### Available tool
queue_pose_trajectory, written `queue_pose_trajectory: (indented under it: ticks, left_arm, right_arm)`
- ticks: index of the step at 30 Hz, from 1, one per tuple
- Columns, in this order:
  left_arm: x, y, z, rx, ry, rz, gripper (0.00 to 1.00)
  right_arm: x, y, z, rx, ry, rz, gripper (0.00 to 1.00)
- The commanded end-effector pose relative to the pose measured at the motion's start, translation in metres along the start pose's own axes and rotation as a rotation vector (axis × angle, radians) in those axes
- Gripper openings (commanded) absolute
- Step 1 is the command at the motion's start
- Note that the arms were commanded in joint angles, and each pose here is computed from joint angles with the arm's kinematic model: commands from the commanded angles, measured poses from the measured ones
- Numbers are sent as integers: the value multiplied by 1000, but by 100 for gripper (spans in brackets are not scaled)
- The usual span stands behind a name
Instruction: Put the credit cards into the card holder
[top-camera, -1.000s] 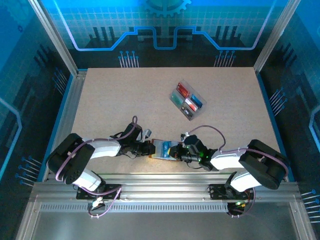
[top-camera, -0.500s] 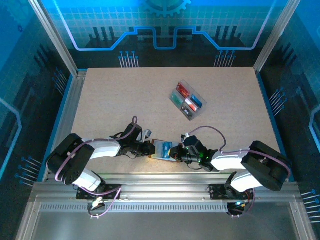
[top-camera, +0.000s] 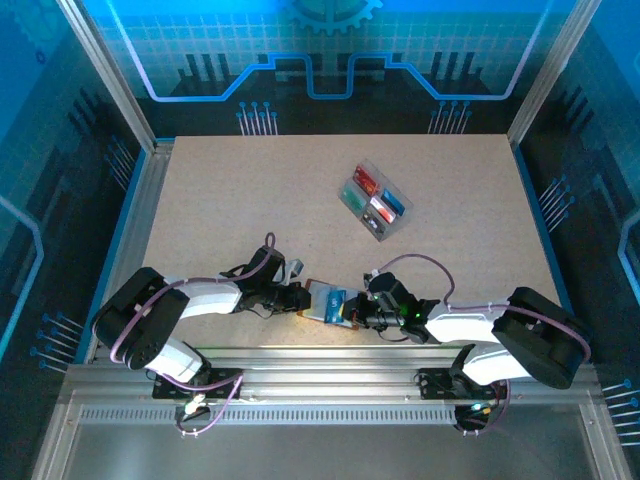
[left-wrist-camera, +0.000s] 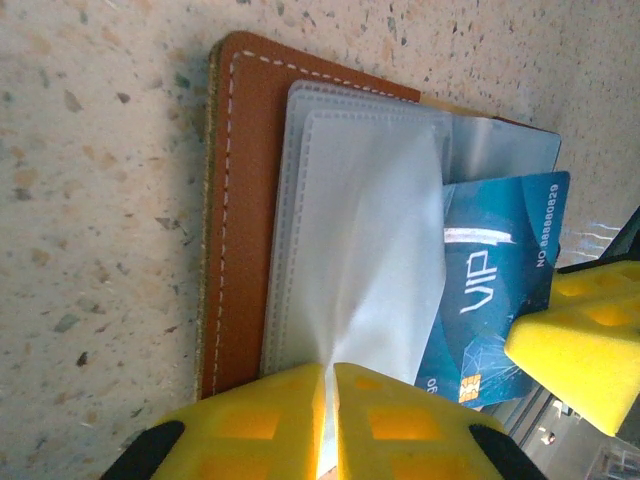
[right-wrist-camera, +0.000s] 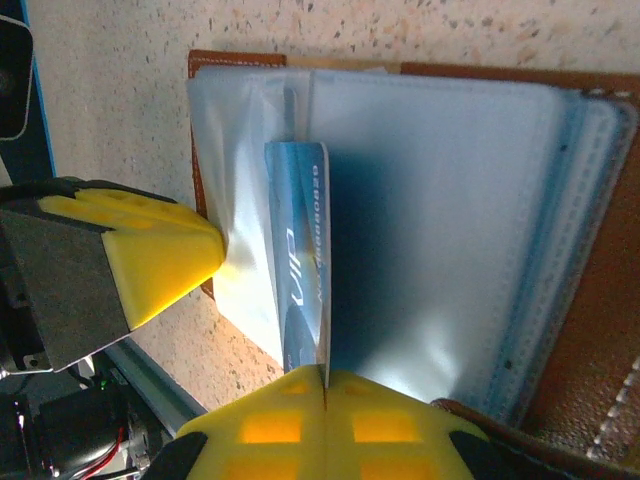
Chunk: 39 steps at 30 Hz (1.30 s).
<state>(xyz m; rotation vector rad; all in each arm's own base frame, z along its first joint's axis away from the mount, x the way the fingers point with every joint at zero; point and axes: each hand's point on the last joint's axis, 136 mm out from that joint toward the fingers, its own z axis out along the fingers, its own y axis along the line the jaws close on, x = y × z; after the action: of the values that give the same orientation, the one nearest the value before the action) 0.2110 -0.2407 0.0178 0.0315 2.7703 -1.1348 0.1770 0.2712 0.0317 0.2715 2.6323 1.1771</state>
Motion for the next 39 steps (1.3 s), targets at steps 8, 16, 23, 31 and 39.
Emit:
queue_pose_trajectory:
  ticks: [8,16,23,31,39]
  left_arm:
    - [37,44,2,-157,99,-99,14]
    - [39,45,2,-158,101,-100,14]
    - [43,49,2,-164,105,-109,14]
    - [49,54,2,-170,111,-121,14]
    - [50,56,3,-176,116,-125,14]
  right_arm:
    - [21,-24,7,100,115,7,0]
    - [2,-18,4,88,68,-7,0]
    - [-13,-13,4,102,35,-28,0]
    - [-21,-18,7,119,-2,-8,0]
    - [-24,-23,10,142,-41,-19,0]
